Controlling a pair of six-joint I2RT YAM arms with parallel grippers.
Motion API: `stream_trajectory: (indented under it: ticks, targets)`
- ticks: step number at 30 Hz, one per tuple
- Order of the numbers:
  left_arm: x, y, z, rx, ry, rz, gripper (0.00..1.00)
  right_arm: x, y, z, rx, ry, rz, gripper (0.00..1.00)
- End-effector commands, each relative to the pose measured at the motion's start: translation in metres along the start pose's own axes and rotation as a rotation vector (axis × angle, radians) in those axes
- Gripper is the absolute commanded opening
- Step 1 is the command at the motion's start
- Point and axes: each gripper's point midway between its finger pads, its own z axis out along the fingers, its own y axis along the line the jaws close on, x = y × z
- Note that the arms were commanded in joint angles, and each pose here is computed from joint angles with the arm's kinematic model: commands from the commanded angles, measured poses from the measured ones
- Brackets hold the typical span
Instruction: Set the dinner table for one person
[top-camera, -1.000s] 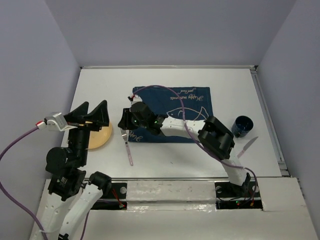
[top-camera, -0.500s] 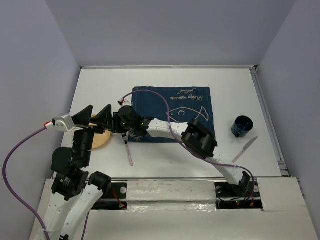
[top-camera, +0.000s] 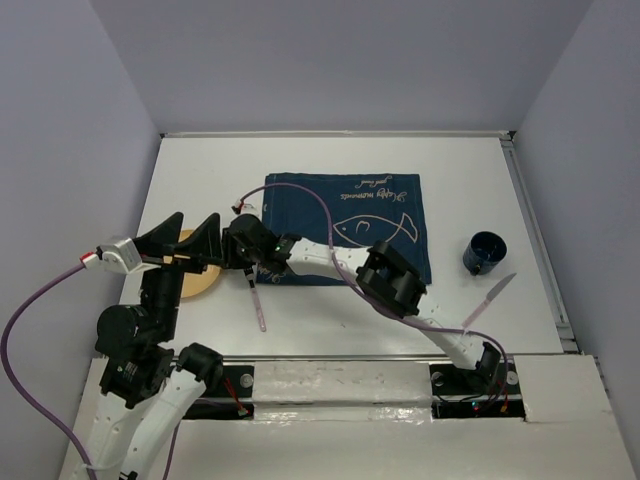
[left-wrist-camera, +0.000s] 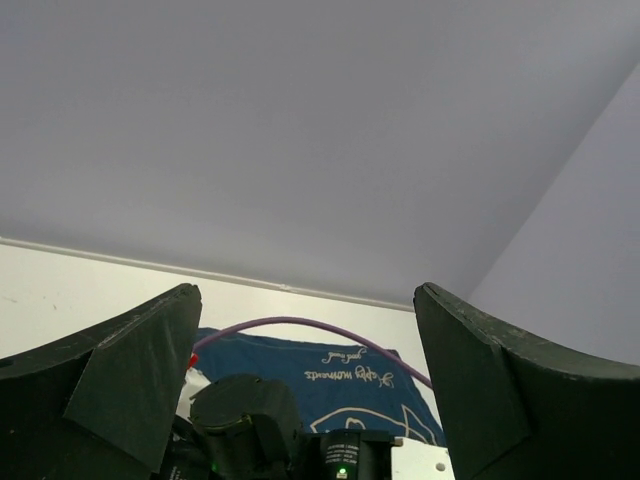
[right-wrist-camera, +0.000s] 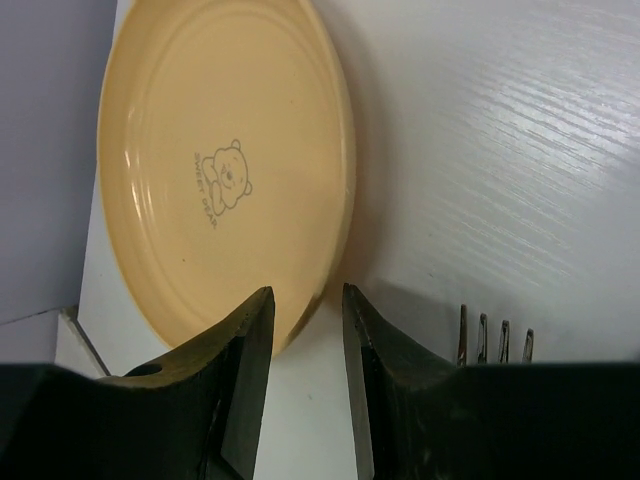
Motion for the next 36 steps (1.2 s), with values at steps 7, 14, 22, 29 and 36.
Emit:
stream_trajectory:
  ticks: [7,14,22,29,36]
  targets:
    - [-0.009,-0.009,-0.002,0.046,-0.042,-0.019,0.99,0.011,0.007,0.016,-0.017,0.020,0.023,0.38]
    - [-0.010,-0.011,-0.003,0.059,-0.043,-0.024,0.98,0.006,0.035,0.009,-0.099,0.028,-0.016,0.19]
    - [-0.010,-0.009,-0.003,0.051,-0.044,-0.017,0.98,-0.017,0.071,-0.015,-0.200,-0.046,-0.063,0.00]
    - [-0.029,-0.009,-0.005,0.036,-0.099,-0.017,0.99,-0.071,0.124,-0.062,-0.314,-0.143,-0.109,0.00]
    - [-0.026,-0.008,-0.004,0.034,-0.096,-0.009,0.99,-0.128,0.060,-0.129,-0.211,-0.258,-0.080,0.00]
